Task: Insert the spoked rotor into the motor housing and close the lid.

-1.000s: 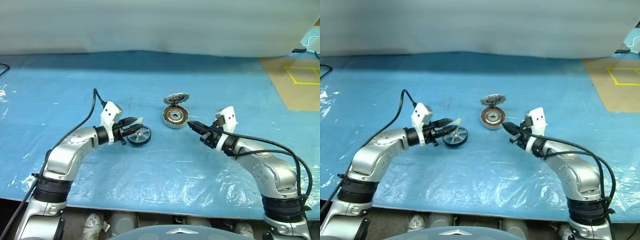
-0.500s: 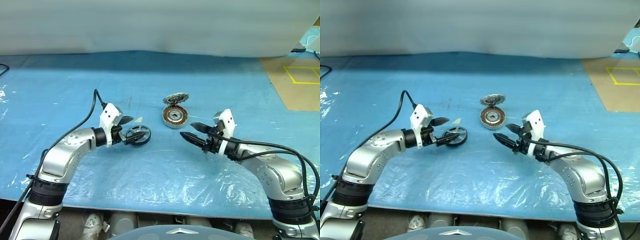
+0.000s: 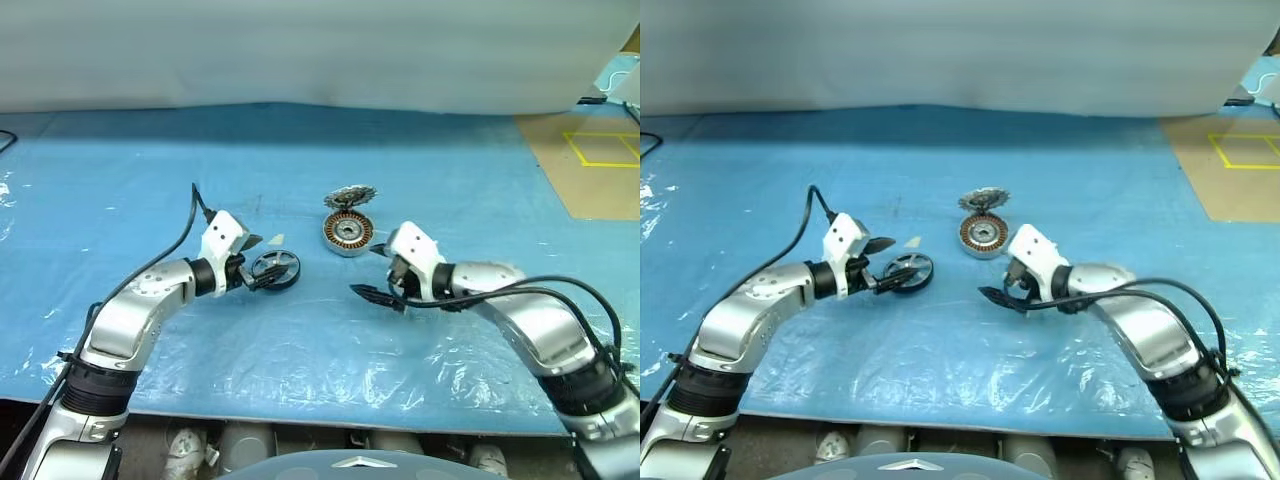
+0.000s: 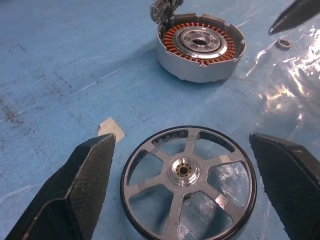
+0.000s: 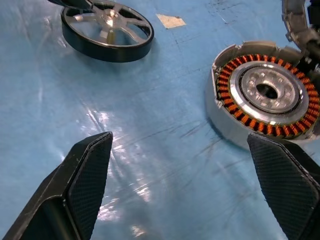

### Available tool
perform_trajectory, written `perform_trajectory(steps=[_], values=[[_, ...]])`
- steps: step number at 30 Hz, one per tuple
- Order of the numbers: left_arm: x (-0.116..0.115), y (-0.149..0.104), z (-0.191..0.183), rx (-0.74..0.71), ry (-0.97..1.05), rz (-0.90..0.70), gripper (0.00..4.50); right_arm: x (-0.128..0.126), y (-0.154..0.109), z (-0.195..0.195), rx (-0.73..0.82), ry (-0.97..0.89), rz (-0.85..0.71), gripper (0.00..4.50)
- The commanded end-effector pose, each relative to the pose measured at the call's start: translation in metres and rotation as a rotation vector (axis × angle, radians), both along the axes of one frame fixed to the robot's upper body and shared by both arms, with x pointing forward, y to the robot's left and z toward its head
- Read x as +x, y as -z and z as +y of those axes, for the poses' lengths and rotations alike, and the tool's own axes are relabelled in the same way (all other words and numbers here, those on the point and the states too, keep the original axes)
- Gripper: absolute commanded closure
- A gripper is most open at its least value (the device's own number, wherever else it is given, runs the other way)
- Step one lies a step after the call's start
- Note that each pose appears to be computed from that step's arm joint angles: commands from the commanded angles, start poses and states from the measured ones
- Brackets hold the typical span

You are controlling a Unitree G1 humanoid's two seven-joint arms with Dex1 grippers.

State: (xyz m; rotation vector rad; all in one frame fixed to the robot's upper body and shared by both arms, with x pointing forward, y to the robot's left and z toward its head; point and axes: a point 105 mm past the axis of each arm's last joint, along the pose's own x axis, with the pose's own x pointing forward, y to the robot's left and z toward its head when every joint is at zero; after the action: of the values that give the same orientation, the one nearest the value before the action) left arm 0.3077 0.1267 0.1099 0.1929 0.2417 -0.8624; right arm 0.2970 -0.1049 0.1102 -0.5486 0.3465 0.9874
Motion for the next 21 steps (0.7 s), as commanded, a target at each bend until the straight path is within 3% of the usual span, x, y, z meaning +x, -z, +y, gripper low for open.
perform_trajectory(steps=[1,10,17,21], values=[[-0.005,-0.014,-0.008,0.029,0.07,-0.116,0.0,0.013,-0.017,0.011,-0.088,-0.102,-0.055,0.03],[-0.02,-0.001,-0.01,-0.005,0.112,-0.083,0.0,0.053,-0.013,0.029,-0.232,-0.189,-0.072,0.03],[-0.029,0.005,-0.014,-0.041,0.117,-0.047,0.0,0.056,0.003,0.031,-0.254,-0.218,-0.04,0.03],[-0.031,0.006,-0.016,-0.048,0.122,-0.037,0.0,0.062,-0.002,0.026,-0.244,-0.193,-0.054,0.03]])
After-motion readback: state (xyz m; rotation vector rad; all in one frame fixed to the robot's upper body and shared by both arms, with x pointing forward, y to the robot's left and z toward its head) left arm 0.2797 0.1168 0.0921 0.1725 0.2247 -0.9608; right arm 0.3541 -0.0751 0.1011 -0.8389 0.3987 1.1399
